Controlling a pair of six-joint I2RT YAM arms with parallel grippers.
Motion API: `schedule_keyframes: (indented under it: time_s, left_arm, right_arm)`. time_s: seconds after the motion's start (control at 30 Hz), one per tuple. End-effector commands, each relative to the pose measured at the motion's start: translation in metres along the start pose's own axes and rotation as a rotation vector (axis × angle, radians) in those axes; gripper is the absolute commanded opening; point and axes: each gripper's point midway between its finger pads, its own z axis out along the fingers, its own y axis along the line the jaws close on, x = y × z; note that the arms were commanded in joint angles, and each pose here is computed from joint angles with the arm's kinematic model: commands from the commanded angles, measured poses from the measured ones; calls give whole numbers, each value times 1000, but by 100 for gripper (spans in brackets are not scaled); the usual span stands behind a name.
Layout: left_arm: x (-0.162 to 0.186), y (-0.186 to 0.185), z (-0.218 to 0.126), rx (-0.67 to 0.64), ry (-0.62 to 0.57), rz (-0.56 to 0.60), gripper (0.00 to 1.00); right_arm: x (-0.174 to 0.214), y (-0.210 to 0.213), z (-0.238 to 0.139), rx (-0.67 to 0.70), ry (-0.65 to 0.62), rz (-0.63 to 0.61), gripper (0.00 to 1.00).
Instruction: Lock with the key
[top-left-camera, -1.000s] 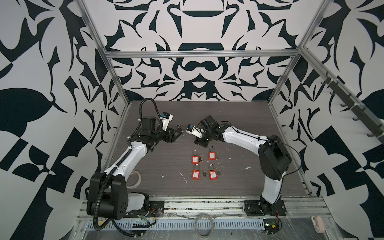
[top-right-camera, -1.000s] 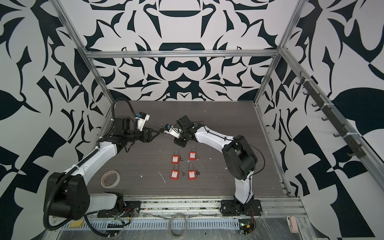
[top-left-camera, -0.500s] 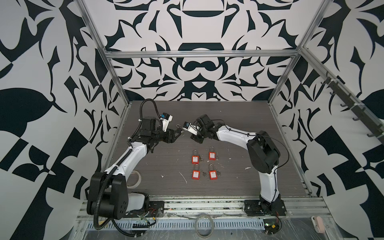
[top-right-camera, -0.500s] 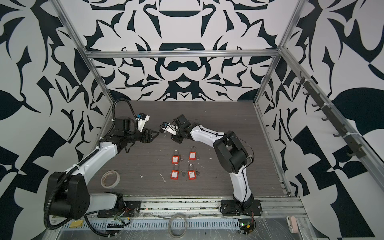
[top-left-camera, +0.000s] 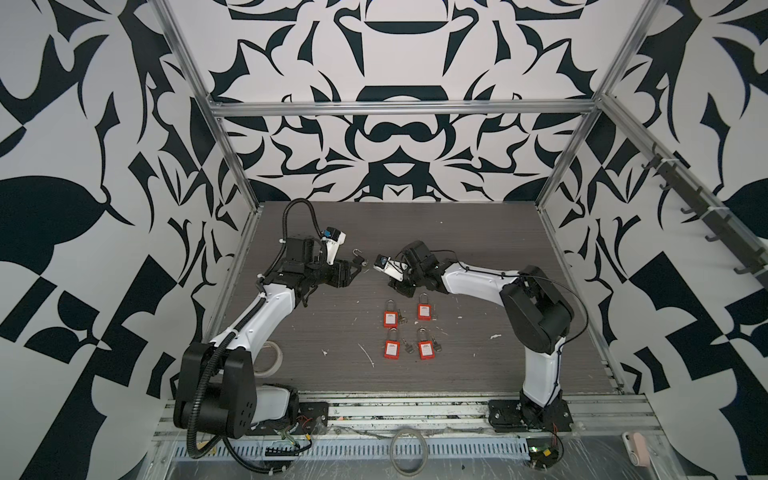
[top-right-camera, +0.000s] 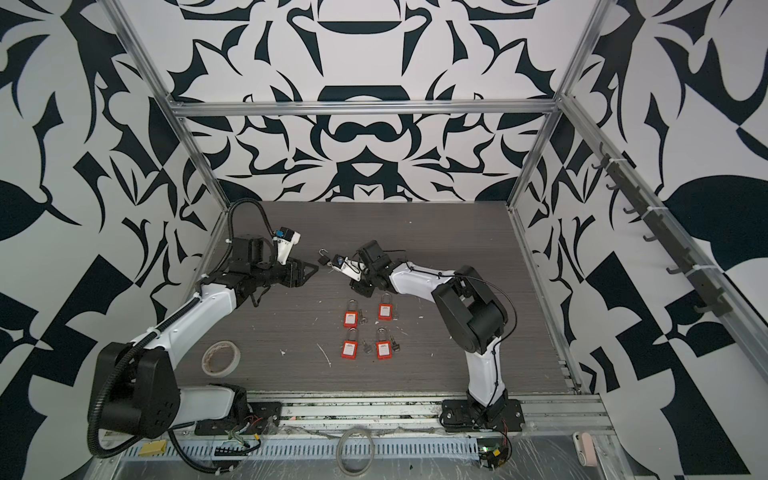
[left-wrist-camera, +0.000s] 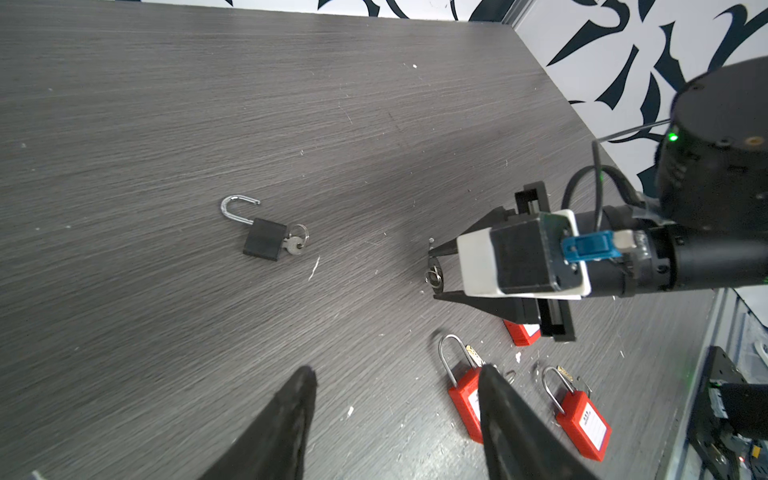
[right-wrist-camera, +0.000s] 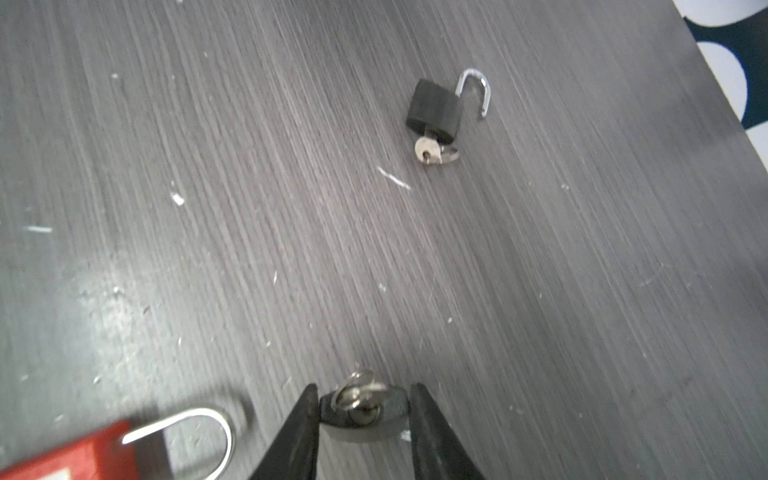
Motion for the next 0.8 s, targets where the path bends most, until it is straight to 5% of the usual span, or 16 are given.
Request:
schedule_keyframes:
  time_s: [0.0, 0.17, 0.33, 0.57, 0.77]
  left_arm:
    - [14, -3, 3, -10, 35, 10, 65]
    - [15, -5, 5, -9, 43, 16, 65]
    - [13, -8, 6, -8, 48, 19, 65]
    - [21, 1, 18, -23, 135, -29, 65]
    - [20, 6, 32, -24, 184, -115, 66]
  right_arm:
    - [-20, -11, -29, 62, -89, -13, 41]
    - [-1, -4, -42, 69, -62, -8, 54]
    - [1, -15, -56, 90, 36, 54, 56]
    - [4, -24, -62, 96, 275, 576, 50]
    - [10, -20, -63, 152, 349, 976, 52]
